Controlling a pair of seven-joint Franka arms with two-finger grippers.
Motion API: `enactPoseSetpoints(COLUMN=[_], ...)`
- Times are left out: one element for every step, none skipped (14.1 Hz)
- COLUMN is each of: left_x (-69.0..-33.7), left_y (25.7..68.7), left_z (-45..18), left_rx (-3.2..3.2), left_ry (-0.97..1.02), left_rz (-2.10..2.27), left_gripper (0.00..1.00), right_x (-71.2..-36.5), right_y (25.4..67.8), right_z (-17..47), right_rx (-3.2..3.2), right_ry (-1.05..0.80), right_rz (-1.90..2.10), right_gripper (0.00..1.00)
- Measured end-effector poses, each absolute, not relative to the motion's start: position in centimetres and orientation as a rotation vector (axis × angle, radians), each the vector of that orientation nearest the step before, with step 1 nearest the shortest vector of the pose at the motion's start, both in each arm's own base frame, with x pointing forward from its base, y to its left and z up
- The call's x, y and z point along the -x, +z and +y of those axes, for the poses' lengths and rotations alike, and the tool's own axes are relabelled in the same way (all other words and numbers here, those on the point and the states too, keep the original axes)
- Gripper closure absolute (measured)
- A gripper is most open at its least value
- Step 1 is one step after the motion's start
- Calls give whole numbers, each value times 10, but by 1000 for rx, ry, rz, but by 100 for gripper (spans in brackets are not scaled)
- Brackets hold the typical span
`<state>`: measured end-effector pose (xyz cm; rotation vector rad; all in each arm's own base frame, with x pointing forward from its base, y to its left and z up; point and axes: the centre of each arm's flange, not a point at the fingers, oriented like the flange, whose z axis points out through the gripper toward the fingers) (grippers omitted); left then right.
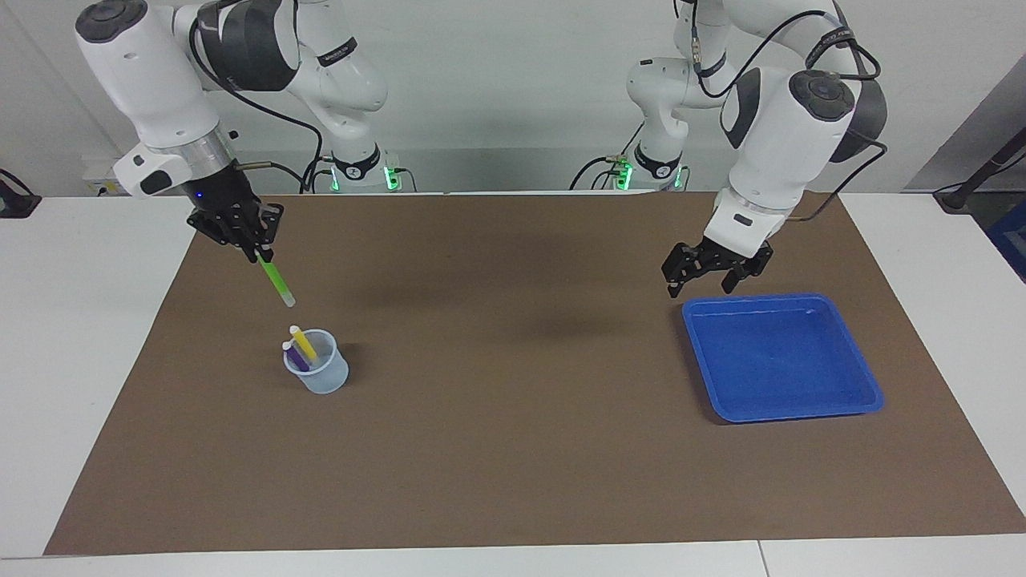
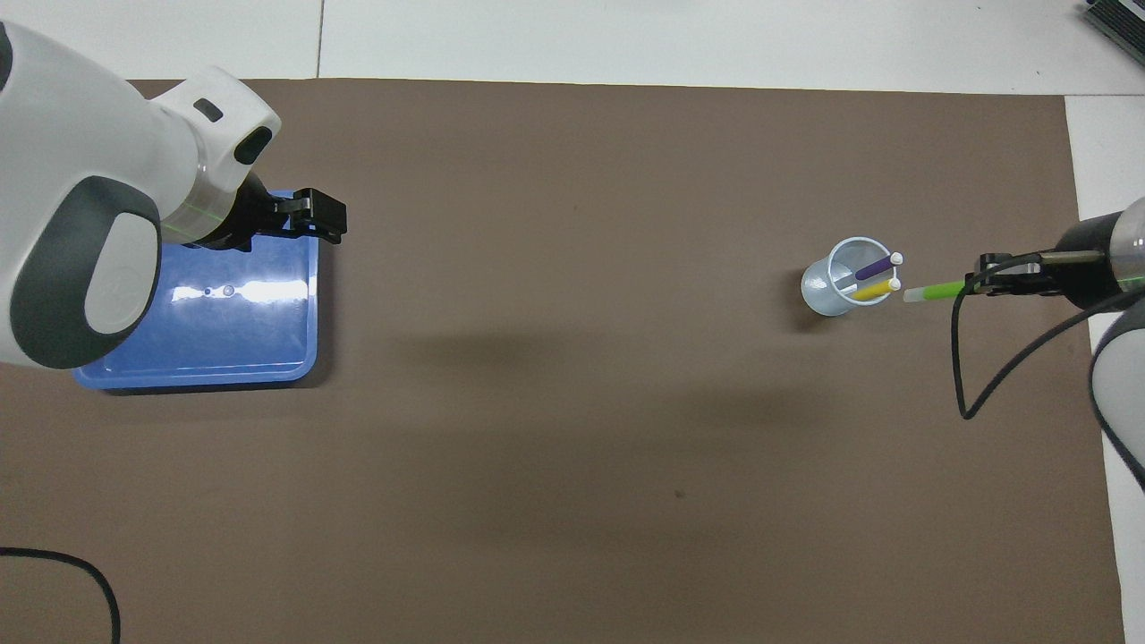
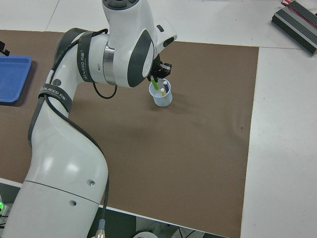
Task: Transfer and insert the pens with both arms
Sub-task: 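Carry the green pen to the cup while the left gripper withdraws, then insert the green pen into the cup with the right gripper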
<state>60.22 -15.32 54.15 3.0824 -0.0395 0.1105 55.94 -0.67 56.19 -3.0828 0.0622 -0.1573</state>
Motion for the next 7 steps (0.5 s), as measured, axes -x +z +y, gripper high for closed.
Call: enactPoseSetpoints(left_x=[-603,-604,-604,-603,-600,-596,-591], left_y=[543,545,548,553,559,566,573], left_z=[-147,-143,-141,-141,-140,-137,-134], left_rx=[-3097,-3111,-3118,-3120,-3122,-3124,-3128], left_ry=[122,132,141,153,161,161,153], left_rz=[-103,-153,-187,-205,-213,-214,-209], left_gripper=[0,0,0,0,0,0,0], right_x=[-565,-570,-575,-579,-582,-585,-588], right_y=[556,549,543,537,532,528,523], right_z=[-4,-1,2,7,12,17,19], right_rx=[3080,3076,3071,3067,3067,3074,3077], right_ry=[-166,-175,-184,-185,-186,-190,-191], right_rz=[51,42,32,19,5,-4,-8], right_gripper=[81,81,81,81,81,81,81])
